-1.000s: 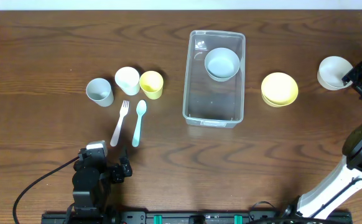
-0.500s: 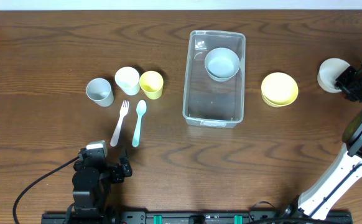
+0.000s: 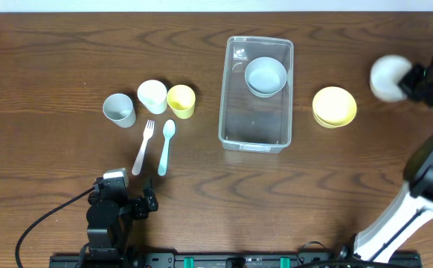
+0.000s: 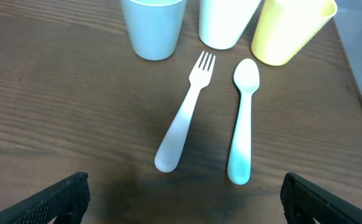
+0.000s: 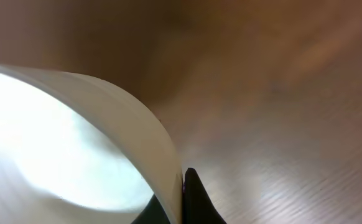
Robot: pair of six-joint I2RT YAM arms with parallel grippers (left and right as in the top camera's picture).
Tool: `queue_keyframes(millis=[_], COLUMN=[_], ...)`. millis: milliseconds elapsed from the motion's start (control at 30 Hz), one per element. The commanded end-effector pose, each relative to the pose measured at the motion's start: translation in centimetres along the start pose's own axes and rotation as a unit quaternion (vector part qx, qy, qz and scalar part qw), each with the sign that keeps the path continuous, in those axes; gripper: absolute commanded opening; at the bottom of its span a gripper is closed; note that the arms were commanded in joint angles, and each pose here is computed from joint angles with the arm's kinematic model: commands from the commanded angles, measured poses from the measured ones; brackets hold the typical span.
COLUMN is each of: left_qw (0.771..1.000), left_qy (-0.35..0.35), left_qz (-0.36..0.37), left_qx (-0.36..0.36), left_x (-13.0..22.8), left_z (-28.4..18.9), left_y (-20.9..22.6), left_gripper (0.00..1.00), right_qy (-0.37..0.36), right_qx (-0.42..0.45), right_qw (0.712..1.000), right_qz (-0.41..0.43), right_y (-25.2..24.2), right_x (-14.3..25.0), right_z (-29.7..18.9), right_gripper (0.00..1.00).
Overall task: Pack container
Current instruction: 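Place the white bowl onto the light blue bowl in the container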
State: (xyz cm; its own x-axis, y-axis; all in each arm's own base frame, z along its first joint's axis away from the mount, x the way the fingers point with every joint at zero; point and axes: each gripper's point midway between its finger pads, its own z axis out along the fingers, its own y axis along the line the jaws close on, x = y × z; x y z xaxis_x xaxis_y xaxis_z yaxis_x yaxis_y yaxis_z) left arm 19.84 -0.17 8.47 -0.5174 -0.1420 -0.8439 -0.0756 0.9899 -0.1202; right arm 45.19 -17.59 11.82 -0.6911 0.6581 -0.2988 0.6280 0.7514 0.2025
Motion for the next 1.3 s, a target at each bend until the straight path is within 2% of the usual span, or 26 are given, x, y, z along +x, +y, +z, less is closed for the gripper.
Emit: queue_keyframes(millis=[0,67,167,267,367,600,767,800,867,900,1000,1067,1167,1267], left_qw=[1.0,1.0,1.0,1.0,1.0,1.0,1.0,1.0,1.0,1.0,1.0,1.0,1.0,1.0], left_qy=[0.001,0.001,0.001,0.001,0.001,0.001,0.001,0.001,0.001,0.001,0.001,0.001,0.001,0.001], left_qz=[0.005,0.005,0.005,0.005,0.005,0.005,0.005,0.005,0.005,0.005,0.005,0.005,0.005,0.005], left_qx=[-0.003,-0.003,-0.003,-0.003,-0.003,-0.003,-0.003,-0.003,-0.003,-0.003,-0.003,-0.003,-0.003,-0.003], left_x=[0.2,0.2,0.2,0.2,0.2,0.2,0.2,0.2,0.2,0.2,0.2,0.2,0.2,0.2], left_z=[0.2,0.2,0.2,0.2,0.2,0.2,0.2,0.2,0.2,0.2,0.2,0.2,0.2,0.2], left_y=[0.2,0.2,0.2,0.2,0.2,0.2,0.2,0.2,0.2,0.2,0.2,0.2,0.2,0.2], left_gripper=[0.98,0.98,0.98,0.98,0.98,0.98,0.98,0.98,0.98,0.98,0.98,0.98,0.98,0.98], right_qy=[-0.069,-0.08,-0.086,-0.103,-0.091,-0.022,-0.005,-0.003,0.003,0.006,0.008,-0.003,-0.031,-0.07], right_qx=[-0.124,-0.159,-0.17,-0.125,-0.112,-0.068,-0.059,-0.061,-0.066,-0.07,-0.11,-0.152,-0.186,-0.182], right_qw=[0.985,0.972,0.956,0.955,0.951,0.967,0.97,0.971,0.971,0.971,0.96,0.949,0.942,0.945], right_qz=[-0.096,-0.157,-0.224,-0.249,-0.275,-0.245,-0.234,-0.232,-0.228,-0.228,-0.256,-0.277,-0.278,-0.262], right_y=[11.2,16.6,22.1,25.1,27.3,26.6,25.7,25.6,25.5,25.5,26.8,28.3,29.0,27.0], right_x=[2.1,5.5,9.8,12.6,14.9,16.9,16.5,16.4,16.3,16.3,16.3,15.9,14.7,12.6], right_z=[-10.2,-12.7,-13.2,-11.1,-7.7,1.4,3.8,4.0,4.2,4.2,2.5,-0.3,-5.5,-10.6], right_gripper=[0.01,0.01,0.01,0.01,0.01,0.01,0.02,0.06,0.23,0.26,0.38,0.43,0.44,0.45])
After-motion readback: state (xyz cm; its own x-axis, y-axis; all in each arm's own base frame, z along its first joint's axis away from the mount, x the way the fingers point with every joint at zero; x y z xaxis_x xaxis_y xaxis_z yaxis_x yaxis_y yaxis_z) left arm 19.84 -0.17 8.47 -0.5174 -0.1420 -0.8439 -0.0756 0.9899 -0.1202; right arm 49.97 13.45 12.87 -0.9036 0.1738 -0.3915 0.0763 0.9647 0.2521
